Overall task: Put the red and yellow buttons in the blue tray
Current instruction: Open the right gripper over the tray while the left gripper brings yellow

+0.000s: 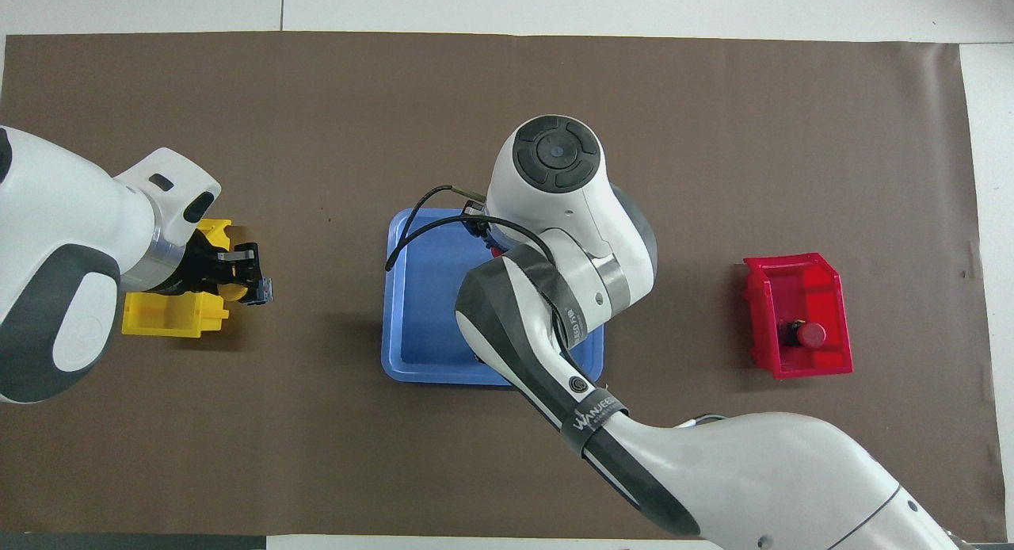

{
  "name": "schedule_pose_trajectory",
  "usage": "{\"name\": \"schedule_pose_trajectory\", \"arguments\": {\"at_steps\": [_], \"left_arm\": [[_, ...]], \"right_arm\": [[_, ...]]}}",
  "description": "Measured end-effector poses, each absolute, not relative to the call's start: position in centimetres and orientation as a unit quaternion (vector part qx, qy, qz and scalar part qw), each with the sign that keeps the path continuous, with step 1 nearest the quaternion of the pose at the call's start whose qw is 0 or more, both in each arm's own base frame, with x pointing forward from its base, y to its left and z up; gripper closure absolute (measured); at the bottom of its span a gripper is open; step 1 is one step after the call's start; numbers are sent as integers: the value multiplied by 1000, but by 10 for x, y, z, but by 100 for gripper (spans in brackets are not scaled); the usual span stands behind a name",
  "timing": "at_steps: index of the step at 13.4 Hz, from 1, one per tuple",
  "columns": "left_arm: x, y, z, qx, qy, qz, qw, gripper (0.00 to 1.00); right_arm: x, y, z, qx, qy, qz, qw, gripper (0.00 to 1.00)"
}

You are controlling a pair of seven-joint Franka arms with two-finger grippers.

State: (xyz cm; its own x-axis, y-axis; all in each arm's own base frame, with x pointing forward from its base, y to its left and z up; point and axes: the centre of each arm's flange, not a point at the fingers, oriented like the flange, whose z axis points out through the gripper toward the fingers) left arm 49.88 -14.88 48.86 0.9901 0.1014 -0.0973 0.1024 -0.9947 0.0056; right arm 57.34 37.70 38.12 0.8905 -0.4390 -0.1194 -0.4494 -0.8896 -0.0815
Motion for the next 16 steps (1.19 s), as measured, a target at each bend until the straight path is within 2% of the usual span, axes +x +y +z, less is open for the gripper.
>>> {"name": "schedule_pose_trajectory", "arguments": {"at_steps": [4,8,11,13,14,15,16], "left_arm": [[498,-181,489,996,76,-29,32,59],[501,-226,461,995,93,-20,40,59],[501,-247,449,993,105,-15,44,59],[497,-258,448,993,112,-12,46,59],[496,-263,449,992,116,-9,48,59],[494,-270,449,992,119,-7,50,59],[491,-278,448,991,123,-4,53,59]], "right_arm": [[572,374,363,-964,254,48,58,58],[567,370,344,-962,263,48,56,58],[566,369,342,-962,264,47,56,52],[567,369,346,-962,264,44,59,34],[568,369,350,-962,264,41,62,21],[570,368,357,-961,265,36,66,14],[575,365,369,-963,260,29,71,14]]}}
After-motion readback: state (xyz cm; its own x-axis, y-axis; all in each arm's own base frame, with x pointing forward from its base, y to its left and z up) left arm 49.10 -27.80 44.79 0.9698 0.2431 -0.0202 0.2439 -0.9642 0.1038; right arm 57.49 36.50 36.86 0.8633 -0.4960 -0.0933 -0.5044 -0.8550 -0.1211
